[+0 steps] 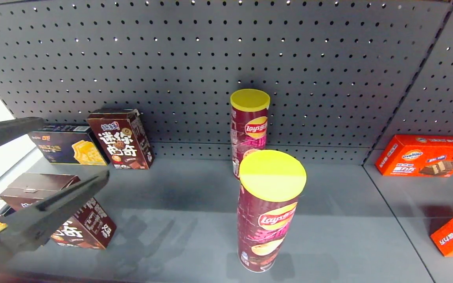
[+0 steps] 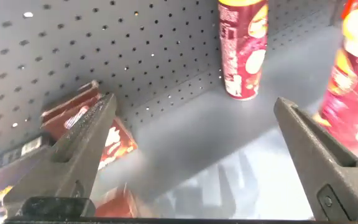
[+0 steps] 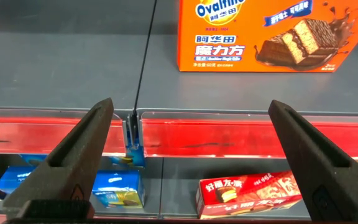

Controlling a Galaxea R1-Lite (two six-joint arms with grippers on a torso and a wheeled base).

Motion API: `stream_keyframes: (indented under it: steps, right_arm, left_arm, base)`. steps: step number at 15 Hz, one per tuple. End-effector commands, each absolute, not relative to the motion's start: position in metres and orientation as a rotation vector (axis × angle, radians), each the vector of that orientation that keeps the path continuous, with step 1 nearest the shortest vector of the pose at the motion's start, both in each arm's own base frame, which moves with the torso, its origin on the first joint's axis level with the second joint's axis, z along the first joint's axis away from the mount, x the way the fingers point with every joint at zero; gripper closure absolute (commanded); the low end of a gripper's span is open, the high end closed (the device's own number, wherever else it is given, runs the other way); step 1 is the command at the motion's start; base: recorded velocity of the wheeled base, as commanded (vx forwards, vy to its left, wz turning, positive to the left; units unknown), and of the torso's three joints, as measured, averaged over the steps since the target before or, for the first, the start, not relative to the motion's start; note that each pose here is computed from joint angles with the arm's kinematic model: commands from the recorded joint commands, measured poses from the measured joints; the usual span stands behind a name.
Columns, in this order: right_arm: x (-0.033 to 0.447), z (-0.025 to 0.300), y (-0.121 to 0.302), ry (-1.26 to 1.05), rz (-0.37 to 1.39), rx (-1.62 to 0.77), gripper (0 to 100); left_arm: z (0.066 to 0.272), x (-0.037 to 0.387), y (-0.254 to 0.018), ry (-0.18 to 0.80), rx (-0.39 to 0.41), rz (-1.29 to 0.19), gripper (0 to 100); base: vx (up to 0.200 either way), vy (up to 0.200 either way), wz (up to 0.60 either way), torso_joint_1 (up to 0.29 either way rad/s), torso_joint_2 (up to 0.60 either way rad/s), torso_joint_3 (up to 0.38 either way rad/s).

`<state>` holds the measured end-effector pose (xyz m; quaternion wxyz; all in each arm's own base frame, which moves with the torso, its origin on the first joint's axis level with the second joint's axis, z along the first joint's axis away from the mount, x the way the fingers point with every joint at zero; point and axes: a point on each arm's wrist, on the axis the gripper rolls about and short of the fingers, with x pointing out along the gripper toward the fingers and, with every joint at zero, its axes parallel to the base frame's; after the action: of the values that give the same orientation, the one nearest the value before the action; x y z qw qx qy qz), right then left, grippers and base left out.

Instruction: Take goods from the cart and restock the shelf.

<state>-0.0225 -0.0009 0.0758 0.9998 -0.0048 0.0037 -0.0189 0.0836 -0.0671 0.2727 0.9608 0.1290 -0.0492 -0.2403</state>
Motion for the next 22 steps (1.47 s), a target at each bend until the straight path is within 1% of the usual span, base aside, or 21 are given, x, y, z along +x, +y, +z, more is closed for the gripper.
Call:
stream_keyframes:
  steps: [1, 2, 3, 4, 5, 6, 7, 8, 9, 10, 11, 12, 13, 14, 15, 18, 20, 22]
  right_arm:
    - [-0.022, 0.076, -0.001, 0.009, -0.038, -0.009, 0]
    - [-0.022, 0.076, -0.001, 0.009, -0.038, -0.011, 0]
    - [-0.022, 0.076, -0.001, 0.009, -0.038, -0.009, 0]
    - [-0.022, 0.076, -0.001, 0.008, -0.038, -0.011, 0]
    - [-0.022, 0.076, -0.001, 0.009, -0.038, -0.011, 0]
    - [-0.022, 0.076, -0.001, 0.008, -0.038, -0.011, 0]
    - [-0.022, 0.076, -0.001, 0.009, -0.038, -0.009, 0]
    - [-0.022, 0.076, -0.001, 0.009, -0.038, -0.009, 0]
    - [-0.022, 0.076, -0.001, 0.009, -0.038, -0.009, 0]
    - [-0.022, 0.076, -0.001, 0.008, -0.038, -0.009, 0]
    - [-0.022, 0.076, -0.001, 0.009, -0.038, -0.009, 0]
    - [-0.022, 0.076, -0.001, 0.008, -0.038, -0.011, 0]
    - [-0.022, 0.076, -0.001, 0.006, -0.038, -0.011, 0]
    - [-0.022, 0.076, -0.001, 0.009, -0.038, -0.009, 0]
    - [-0.022, 0.076, -0.001, 0.008, -0.038, -0.009, 0]
    - [-0.022, 0.076, -0.001, 0.008, -0.038, -0.009, 0]
    - [-0.022, 0.076, -0.001, 0.006, -0.038, -0.009, 0]
    - [-0.022, 0.076, -0.001, 0.009, -0.038, -0.009, 0]
  left_arm:
    - [0.273, 0.043, -0.032, -0.248, 0.243, -0.482, 0]
    - [0.270, 0.030, -0.019, -0.279, 0.258, -0.425, 0]
    - [0.260, 0.018, -0.007, -0.273, 0.276, -0.371, 0]
    - [0.238, -0.002, 0.007, -0.265, 0.292, -0.297, 0]
    - [0.223, -0.005, 0.008, -0.236, 0.295, -0.193, 0]
    - [0.206, -0.006, 0.008, -0.201, 0.274, -0.111, 0]
    - [0.192, -0.010, 0.008, -0.189, 0.252, -0.086, 0]
    - [0.165, -0.013, 0.006, -0.164, 0.228, -0.123, 0]
    - [0.144, -0.014, 0.003, -0.139, 0.211, -0.181, 0]
    - [0.115, -0.016, -0.001, -0.102, 0.186, -0.216, 0]
    - [0.095, -0.016, -0.003, -0.078, 0.186, -0.192, 0]
    - [0.085, -0.020, -0.004, -0.065, 0.187, -0.168, 0]
    - [0.082, -0.022, -0.004, -0.055, 0.184, -0.171, 0]
    - [0.081, -0.023, -0.004, -0.070, 0.181, -0.168, 0]
    - [0.082, -0.023, -0.004, -0.075, 0.160, -0.170, 0]
    - [0.082, -0.023, -0.004, -0.074, 0.147, -0.172, 0]
    - [0.082, -0.023, -0.005, -0.069, 0.102, -0.183, 0]
    - [0.082, -0.023, -0.004, -0.069, 0.097, -0.160, 0]
  base:
    - [0.000, 0.000, 0.00, 0.000, 0.00, 0.000]
    - [0.000, 0.000, 0.00, 0.000, 0.00, 0.000]
    - [0.000, 0.000, 0.00, 0.000, 0.00, 0.000]
    - [0.000, 0.000, 0.00, 0.000, 0.00, 0.000]
    - [0.000, 0.000, 0.00, 0.000, 0.00, 0.000]
    - [0.000, 0.000, 0.00, 0.000, 0.00, 0.000]
    - [0.000, 0.000, 0.00, 0.000, 0.00, 0.000]
    - [0.000, 0.000, 0.00, 0.000, 0.00, 0.000]
    - [0.000, 0.000, 0.00, 0.000, 0.00, 0.000]
    - [0.000, 0.000, 0.00, 0.000, 0.00, 0.000]
    - [0.000, 0.000, 0.00, 0.000, 0.00, 0.000]
    - [0.000, 0.000, 0.00, 0.000, 0.00, 0.000]
    - [0.000, 0.000, 0.00, 0.000, 0.00, 0.000]
    - [0.000, 0.000, 0.00, 0.000, 0.00, 0.000]
    - [0.000, 0.000, 0.00, 0.000, 0.00, 0.000]
    - [0.000, 0.000, 0.00, 0.000, 0.00, 0.000]
    - [0.000, 0.000, 0.00, 0.000, 0.00, 0.000]
    - [0.000, 0.000, 0.00, 0.000, 0.00, 0.000]
